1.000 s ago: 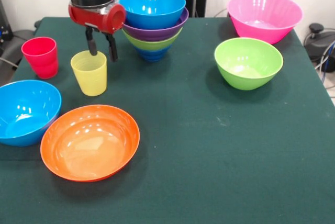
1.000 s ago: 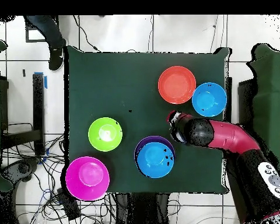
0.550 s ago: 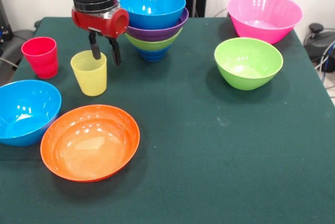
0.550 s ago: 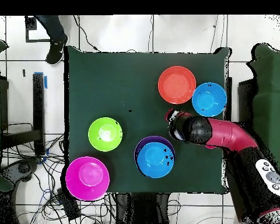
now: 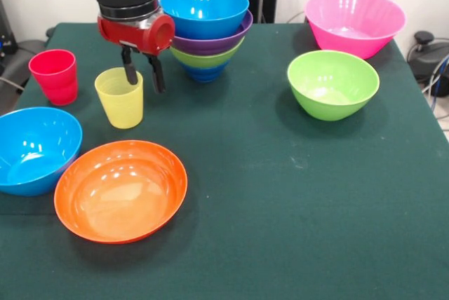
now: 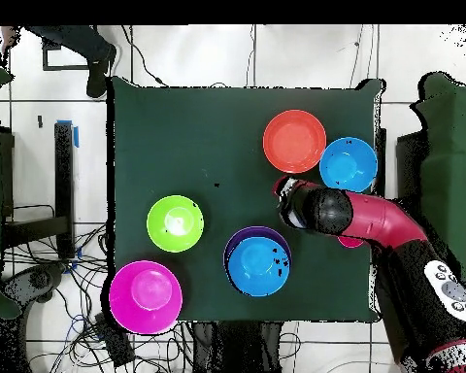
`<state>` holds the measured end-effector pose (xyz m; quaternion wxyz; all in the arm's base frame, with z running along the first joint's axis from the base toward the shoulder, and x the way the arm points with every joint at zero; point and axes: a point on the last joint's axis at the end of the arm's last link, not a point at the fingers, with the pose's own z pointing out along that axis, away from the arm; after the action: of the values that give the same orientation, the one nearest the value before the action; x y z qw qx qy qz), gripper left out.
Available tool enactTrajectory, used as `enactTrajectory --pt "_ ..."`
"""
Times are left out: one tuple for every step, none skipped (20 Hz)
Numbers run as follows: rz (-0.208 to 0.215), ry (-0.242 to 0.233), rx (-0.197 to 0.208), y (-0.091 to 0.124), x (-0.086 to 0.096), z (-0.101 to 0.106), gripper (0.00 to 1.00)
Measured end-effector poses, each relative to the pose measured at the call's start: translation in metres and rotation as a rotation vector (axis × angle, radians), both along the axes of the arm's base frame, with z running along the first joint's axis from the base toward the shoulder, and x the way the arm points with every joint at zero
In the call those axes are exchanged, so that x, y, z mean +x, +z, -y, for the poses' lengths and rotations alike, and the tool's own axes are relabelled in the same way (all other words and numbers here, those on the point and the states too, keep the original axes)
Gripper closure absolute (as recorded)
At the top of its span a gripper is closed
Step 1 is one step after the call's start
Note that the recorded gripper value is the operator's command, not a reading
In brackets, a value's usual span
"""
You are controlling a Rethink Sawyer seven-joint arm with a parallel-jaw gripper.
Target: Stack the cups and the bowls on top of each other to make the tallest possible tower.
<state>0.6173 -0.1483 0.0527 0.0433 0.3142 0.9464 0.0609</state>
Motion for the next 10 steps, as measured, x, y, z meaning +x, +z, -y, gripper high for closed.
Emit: enactTrajectory --pt "0.001 -0.001 0.005 0.0 0.001 -0.001 0.0" --pt "0.002 -0.002 0.009 0.0 0.002 -0.003 0.0" --pt "0.002 -0.002 0.012 -0.001 0.003 -0.004 0.0" --pt "0.003 -0.003 0.016 -0.001 0.004 -0.005 0.0" --pt "0.004 -0.003 0.021 -0.001 0.005 -0.007 0.0" --pt "0.005 -0.004 0.025 -0.001 0.006 -0.009 0.0" --pt "0.006 -0.004 0.028 0.0 0.007 -0.01 0.0" --pt "0.008 -0.005 0.03 0.0 0.008 -0.01 0.0" --pt "0.013 -0.006 0.035 0.001 0.011 -0.012 0.0" --pt "0.014 -0.007 0.037 0.002 0.012 -0.013 0.0"
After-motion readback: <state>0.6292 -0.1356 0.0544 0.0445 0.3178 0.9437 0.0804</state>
